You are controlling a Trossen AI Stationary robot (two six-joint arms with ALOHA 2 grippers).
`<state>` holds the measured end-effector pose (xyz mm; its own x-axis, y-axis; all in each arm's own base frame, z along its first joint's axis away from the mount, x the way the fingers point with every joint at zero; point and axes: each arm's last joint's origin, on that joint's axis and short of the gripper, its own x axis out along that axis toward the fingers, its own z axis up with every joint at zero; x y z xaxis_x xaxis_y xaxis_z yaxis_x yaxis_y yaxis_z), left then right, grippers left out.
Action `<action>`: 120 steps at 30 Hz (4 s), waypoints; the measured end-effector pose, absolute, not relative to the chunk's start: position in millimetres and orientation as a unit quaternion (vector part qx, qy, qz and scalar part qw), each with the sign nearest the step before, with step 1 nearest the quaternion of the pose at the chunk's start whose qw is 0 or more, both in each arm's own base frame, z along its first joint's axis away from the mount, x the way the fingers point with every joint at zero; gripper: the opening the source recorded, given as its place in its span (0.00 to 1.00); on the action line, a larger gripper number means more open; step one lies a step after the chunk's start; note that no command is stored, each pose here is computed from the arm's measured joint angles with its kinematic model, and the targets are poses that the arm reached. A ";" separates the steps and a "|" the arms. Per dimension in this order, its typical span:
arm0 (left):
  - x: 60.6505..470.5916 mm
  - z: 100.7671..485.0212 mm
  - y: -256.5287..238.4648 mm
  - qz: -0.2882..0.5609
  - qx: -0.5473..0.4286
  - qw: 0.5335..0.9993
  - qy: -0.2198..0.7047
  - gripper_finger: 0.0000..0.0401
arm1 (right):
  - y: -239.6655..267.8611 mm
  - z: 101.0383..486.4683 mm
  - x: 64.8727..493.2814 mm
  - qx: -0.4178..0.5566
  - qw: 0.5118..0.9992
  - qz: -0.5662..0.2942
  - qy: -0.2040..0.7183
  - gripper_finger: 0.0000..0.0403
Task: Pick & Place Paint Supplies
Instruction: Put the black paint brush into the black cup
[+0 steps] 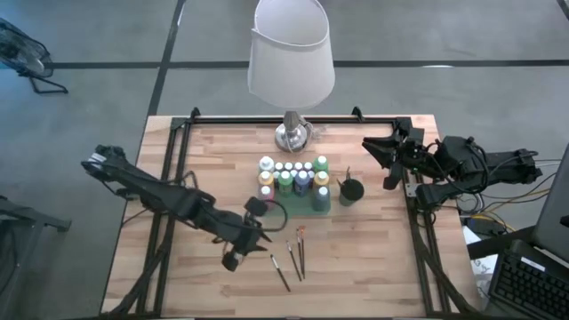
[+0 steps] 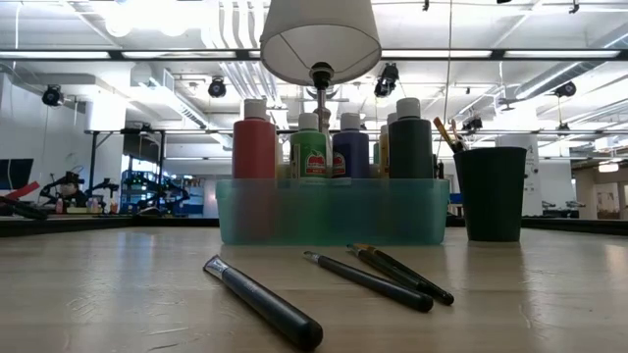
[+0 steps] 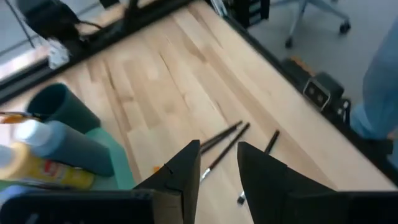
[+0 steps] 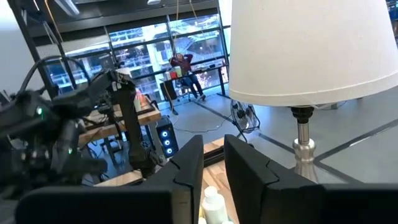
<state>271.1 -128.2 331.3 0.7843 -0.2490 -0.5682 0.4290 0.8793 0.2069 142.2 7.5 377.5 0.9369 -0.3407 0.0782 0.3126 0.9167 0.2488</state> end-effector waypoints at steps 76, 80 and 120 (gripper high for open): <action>350.2 149.3 -141.4 -0.286 0.194 0.793 0.501 0.15 | 8.5 371.9 142.9 0.171 0.973 -0.152 -0.040 0.32; 350.1 149.1 -141.4 -0.286 0.194 0.793 0.502 0.11 | 8.5 371.9 142.9 0.172 0.973 -0.151 -0.040 0.30; 340.4 349.9 -116.2 -0.088 0.651 0.694 0.295 0.00 | 9.7 372.5 143.3 0.257 0.957 -0.125 -0.051 0.29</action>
<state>340.4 -116.2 349.9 0.8105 0.2625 -0.5236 0.5057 0.1376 0.8517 143.3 9.7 372.5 0.9634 -0.2660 0.0327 0.2138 0.8363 0.5049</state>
